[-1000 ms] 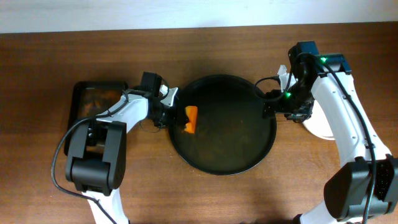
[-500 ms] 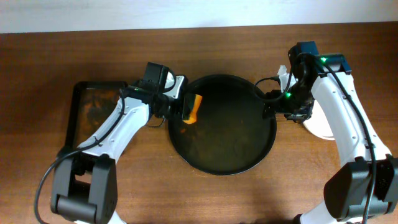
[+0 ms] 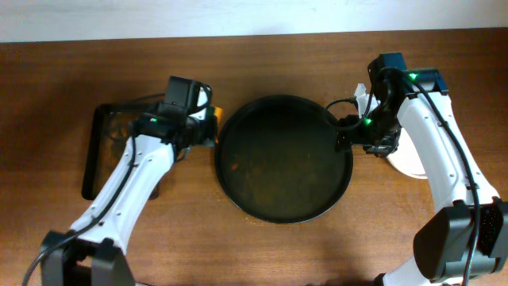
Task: Clean dirty plates on tray and stack at the side
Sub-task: 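Carry the sponge left and lower it into the small dark tray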
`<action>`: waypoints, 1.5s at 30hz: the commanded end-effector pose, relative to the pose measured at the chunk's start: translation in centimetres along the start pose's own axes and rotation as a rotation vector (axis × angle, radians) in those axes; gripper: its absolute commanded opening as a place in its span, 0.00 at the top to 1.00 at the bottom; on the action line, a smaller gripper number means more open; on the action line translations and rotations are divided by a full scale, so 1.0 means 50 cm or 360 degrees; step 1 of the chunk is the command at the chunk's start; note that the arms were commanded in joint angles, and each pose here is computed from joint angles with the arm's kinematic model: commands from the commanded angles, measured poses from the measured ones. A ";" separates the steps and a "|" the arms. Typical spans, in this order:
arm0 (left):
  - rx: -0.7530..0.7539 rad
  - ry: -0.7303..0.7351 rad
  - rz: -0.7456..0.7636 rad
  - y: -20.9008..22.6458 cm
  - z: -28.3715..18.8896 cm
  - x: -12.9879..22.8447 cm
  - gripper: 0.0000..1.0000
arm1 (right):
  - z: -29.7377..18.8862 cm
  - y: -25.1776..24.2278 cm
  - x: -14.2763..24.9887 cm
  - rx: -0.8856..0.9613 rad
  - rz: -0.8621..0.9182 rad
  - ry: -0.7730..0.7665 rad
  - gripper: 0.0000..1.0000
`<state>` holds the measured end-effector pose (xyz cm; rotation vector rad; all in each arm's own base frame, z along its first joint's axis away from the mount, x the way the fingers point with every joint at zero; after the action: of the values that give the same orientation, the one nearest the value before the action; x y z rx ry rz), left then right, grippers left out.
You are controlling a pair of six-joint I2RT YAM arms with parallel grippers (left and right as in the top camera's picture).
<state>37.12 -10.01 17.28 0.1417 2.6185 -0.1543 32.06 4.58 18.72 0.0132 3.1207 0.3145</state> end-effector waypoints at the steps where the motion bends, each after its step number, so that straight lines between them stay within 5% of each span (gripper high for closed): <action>1: -0.0259 -0.0175 -0.0096 0.080 -0.061 -0.039 1.00 | -0.019 0.003 0.002 0.0018 -0.0025 -0.0053 0.25; 10: -0.0609 -0.0147 -0.0511 0.318 -0.090 -0.005 1.00 | -0.019 0.003 0.002 0.0018 -0.0025 -0.0054 0.25; 21: -0.1067 -0.0182 -0.0686 0.389 -0.114 0.023 0.99 | -0.019 0.001 0.005 0.0030 -0.0021 -0.0042 0.25; 29: -0.1007 -0.0186 -0.0649 0.383 -0.097 0.022 1.00 | -0.019 0.001 0.009 0.0032 -0.0018 -0.0025 0.26; 31: -0.0644 -0.0107 -0.0254 0.336 -0.048 0.003 1.00 | -0.019 0.001 0.009 0.0032 -0.0019 -0.0025 0.25; 34: -0.0572 0.0068 -0.0133 0.334 0.014 0.031 0.99 | -0.019 0.001 0.009 0.0032 -0.0018 -0.0025 0.25; 45: -0.0584 0.0489 -0.0303 0.406 0.158 0.151 0.96 | -0.019 0.001 0.011 0.0032 -0.0017 -0.0018 0.25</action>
<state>37.51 8.54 5.74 -0.1731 2.8875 0.3144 31.64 4.45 18.69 0.0172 3.1424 0.3018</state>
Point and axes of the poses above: each gripper's point midway between its finger pads, its own z axis out along the fingers, its own y axis along the line the jaws close on, x = y × z, the point moved 4 cm from there along -z, back along the fingers
